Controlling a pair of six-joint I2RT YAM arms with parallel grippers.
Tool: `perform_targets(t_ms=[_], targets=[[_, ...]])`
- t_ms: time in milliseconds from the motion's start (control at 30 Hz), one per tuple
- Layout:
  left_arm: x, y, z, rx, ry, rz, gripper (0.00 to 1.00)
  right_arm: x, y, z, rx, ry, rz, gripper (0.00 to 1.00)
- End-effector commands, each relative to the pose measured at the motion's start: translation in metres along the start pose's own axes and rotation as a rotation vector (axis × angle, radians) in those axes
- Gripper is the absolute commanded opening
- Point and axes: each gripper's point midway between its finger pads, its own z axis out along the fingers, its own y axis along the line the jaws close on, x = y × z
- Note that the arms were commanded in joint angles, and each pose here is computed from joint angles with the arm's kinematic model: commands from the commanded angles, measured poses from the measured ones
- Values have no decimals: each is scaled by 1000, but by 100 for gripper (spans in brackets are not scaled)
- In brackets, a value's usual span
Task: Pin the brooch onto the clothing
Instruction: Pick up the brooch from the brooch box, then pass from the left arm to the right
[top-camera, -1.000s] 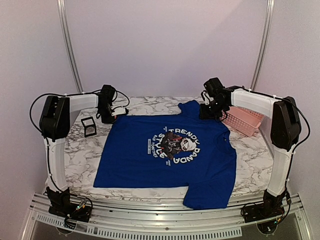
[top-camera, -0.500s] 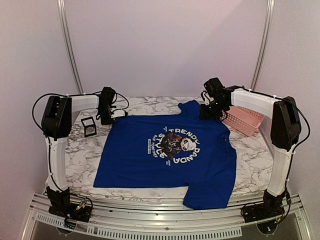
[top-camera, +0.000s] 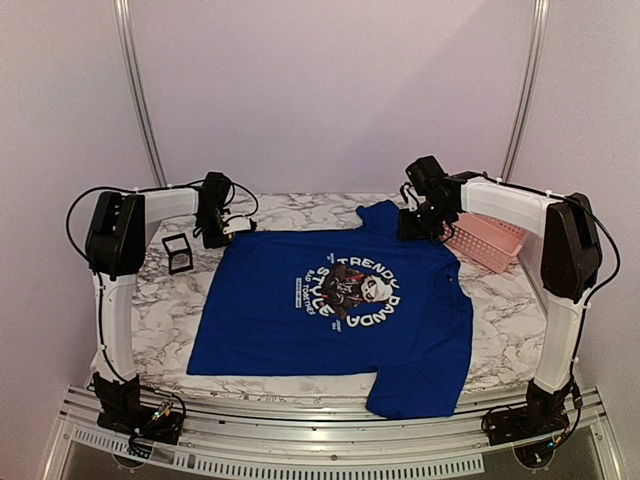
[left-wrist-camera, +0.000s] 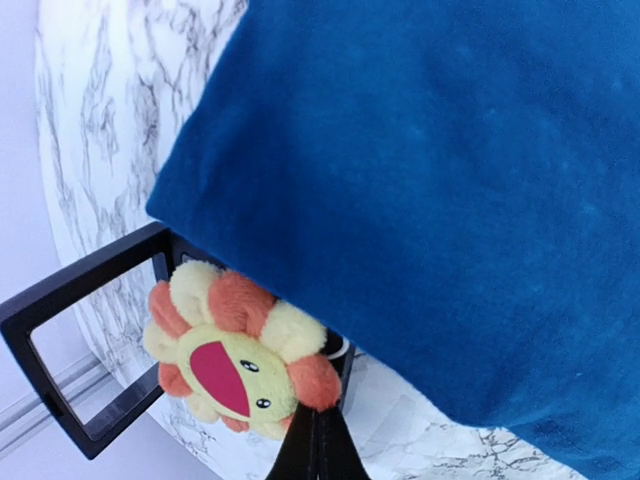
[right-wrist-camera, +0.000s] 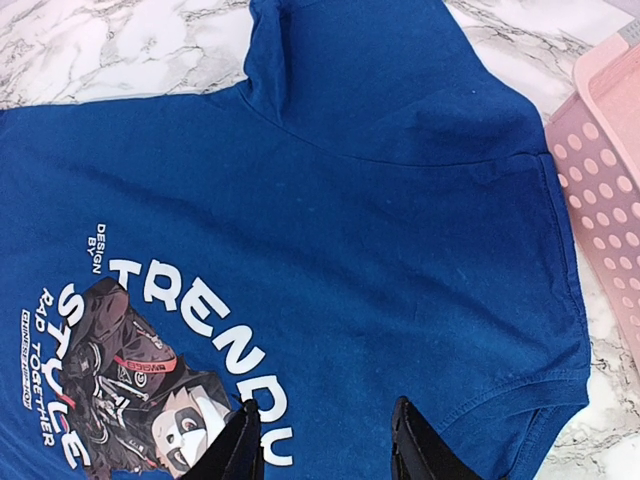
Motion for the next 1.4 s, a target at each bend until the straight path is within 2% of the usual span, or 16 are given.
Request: perform_targets(t_ms=[0,400,767,933,1067,1233,1367], targets=[[6,-9,-5,67,-14,-21,0,-7,6,-5,-6,-17,-13,42],[-2,11,-45,81,-131,-167,0,-4,9,-9,-2,-13,-22,42],[9,17,-84,54,-139,-229,0,-13,20,-27,-32,-59,-42,42],[3,10,-141,93,-241,-302,0,-18,38,-48,-76,-111,-91,43],[-11,-21,-204,168,-363,-296,0,-16,87,-85,-200,-204,-218,50],[-28,-73,-283,298,-494,-249,0,0,166,-161,-509,-342,-401,56],[-36,-101,-348,363,-637,-247,0,18,200,-214,-724,-453,-468,59]])
